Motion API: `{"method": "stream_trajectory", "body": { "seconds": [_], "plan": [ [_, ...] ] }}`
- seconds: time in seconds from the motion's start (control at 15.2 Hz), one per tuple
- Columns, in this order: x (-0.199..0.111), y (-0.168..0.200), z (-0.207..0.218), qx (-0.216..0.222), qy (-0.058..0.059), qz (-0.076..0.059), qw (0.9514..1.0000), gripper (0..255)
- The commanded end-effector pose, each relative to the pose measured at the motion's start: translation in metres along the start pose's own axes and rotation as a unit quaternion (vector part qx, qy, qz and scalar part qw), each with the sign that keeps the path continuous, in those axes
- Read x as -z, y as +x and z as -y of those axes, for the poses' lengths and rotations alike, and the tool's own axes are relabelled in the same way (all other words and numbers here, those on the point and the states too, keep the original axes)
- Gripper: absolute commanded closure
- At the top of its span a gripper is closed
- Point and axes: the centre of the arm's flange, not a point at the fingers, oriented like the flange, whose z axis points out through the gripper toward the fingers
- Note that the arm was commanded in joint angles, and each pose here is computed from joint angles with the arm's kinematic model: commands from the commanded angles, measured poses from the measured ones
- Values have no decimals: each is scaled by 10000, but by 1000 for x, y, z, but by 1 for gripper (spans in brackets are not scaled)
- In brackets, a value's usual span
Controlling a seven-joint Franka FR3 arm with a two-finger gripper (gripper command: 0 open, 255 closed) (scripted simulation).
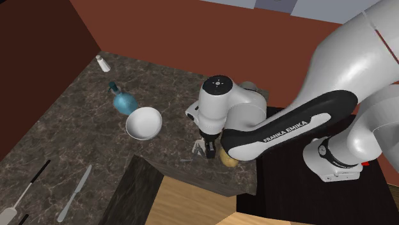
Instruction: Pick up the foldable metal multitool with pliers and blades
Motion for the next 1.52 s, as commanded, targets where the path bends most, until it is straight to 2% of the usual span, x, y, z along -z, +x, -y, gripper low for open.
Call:
{"method": "stream_trajectory", "body": {
  "seconds": [0.0,0.13,0.73,0.79,1.45],
  "plan": [
    [-26,12,-1,39,-8,12,10000,0],
    [-44,21,-4,68,-13,21,10000,0],
    [-84,19,-8,68,-13,21,10000,0],
    [-84,20,-8,68,-13,21,10000,255],
    [-78,20,-7,68,-13,21,10000,255]
  ]
}}
